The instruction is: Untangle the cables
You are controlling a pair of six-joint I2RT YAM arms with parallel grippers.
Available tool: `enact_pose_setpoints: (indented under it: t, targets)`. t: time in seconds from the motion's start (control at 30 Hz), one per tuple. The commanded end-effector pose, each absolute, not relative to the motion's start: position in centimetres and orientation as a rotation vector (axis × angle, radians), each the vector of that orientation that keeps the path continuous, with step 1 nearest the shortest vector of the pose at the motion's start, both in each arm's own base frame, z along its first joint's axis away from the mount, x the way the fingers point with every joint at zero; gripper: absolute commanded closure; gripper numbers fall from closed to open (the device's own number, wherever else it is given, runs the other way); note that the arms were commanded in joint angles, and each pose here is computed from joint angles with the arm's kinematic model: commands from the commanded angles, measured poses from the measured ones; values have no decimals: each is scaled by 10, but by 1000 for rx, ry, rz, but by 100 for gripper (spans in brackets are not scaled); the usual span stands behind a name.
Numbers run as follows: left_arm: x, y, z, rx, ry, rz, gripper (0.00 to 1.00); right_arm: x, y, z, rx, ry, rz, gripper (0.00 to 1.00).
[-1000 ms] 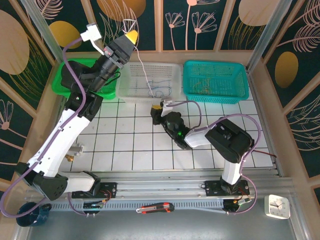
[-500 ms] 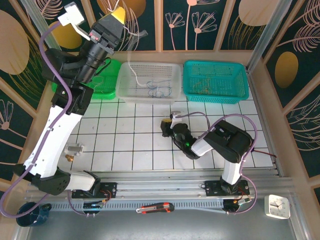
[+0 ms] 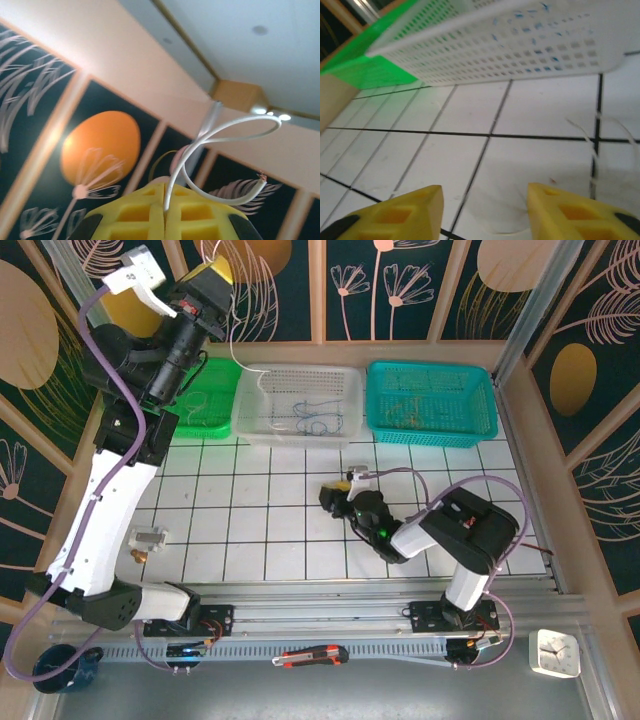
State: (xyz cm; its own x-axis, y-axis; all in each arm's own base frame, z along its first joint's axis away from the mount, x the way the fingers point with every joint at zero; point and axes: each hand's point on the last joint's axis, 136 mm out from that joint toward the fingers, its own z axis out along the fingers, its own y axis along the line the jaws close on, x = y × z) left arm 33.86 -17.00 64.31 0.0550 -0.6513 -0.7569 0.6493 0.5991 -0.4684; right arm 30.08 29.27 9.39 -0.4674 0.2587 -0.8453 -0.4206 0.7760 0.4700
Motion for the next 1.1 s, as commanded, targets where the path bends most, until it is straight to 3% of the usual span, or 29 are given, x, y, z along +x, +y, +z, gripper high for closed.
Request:
enact_pose_setpoints:
  t: [0.0,0.33,0.77,1.07]
  targets:
    - [358,-148,623,-45,1191,-823,100,295,296,119,-155,1858,853,47]
    - [413,-92,584,-124,1260,-463,100,284,291,163,-196,1824,867,41]
    - [504,-12,535,-255,1311,-219,100,267,263,192,-185,1819,836,38]
    - [581,27,439,-319,1493,-149,100,257,244,193,-171,1834,804,38]
